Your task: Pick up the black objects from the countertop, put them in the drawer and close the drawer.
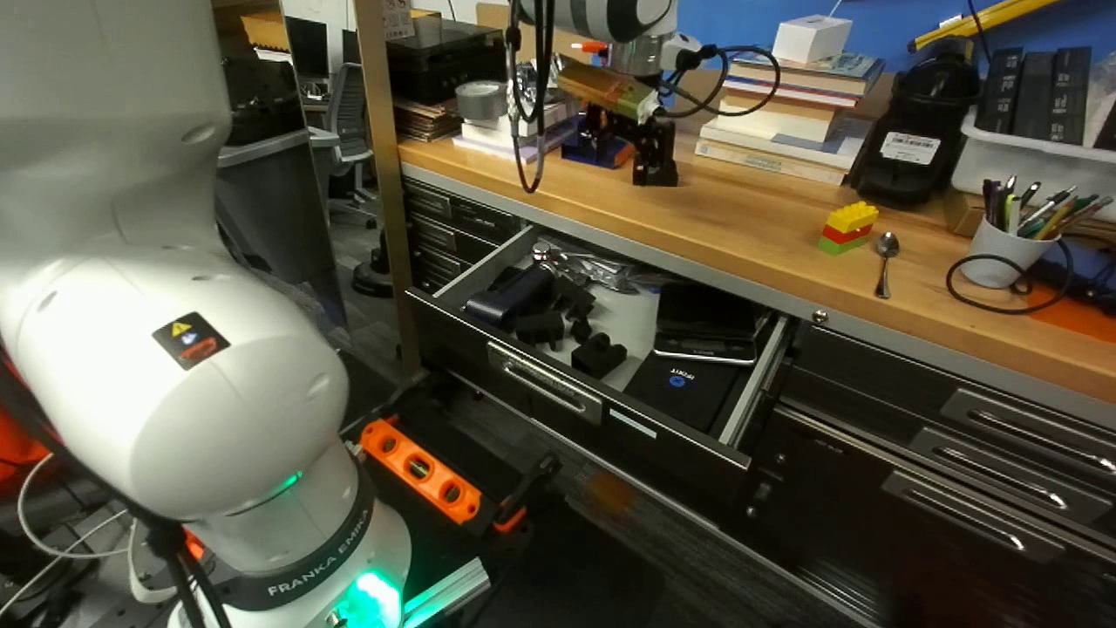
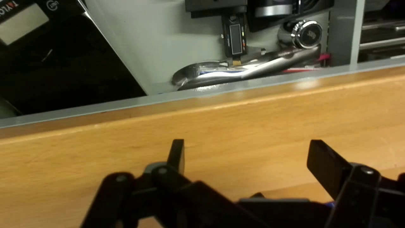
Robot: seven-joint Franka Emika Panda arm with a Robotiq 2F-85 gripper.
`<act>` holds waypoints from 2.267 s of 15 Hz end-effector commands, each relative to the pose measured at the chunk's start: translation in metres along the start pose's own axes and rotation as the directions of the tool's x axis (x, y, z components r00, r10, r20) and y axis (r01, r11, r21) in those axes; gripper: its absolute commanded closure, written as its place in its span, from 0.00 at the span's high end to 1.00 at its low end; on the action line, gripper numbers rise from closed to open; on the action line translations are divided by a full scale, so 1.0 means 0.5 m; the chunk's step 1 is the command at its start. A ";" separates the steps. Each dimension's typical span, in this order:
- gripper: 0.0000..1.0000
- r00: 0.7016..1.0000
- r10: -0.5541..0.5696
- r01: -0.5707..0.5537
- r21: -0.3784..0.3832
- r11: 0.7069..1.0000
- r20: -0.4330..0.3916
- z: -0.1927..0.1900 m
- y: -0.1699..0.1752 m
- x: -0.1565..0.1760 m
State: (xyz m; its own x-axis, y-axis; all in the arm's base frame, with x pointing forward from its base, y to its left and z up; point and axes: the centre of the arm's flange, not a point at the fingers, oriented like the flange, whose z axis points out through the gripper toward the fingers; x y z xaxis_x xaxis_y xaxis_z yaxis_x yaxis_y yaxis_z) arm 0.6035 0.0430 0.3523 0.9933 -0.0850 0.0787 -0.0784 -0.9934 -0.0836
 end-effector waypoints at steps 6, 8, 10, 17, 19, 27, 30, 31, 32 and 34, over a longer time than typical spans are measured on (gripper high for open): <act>1.00 0.917 0.396 -0.399 0.050 0.916 0.057 -0.007 -0.034 0.175; 1.00 0.893 0.446 -0.450 0.065 0.891 0.058 0.010 -0.043 0.202; 1.00 0.875 0.480 -0.484 0.080 0.871 0.065 0.026 -0.054 0.229; 1.00 0.803 0.594 -0.595 0.085 0.799 0.047 0.078 -0.055 0.281; 1.00 0.786 0.616 -0.618 0.076 0.783 0.047 0.094 -0.049 0.289; 0.50 0.797 0.599 -0.602 0.025 0.798 0.071 0.139 -0.040 0.282; 0.27 0.829 0.550 -0.553 -0.001 0.833 0.099 0.134 -0.044 0.271; 0.28 0.842 0.527 -0.529 -0.015 0.849 0.115 0.127 -0.045 0.263; 0.29 0.852 0.506 -0.507 -0.031 0.861 0.133 0.130 -0.046 0.253; 0.29 0.873 0.457 -0.456 -0.045 0.889 0.169 0.120 -0.044 0.222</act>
State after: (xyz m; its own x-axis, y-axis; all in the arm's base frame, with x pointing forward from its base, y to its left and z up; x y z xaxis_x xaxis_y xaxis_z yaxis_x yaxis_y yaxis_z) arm 0.7333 0.0583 0.2937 0.8041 -0.5846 -0.1080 -0.5937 -0.7986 -0.0982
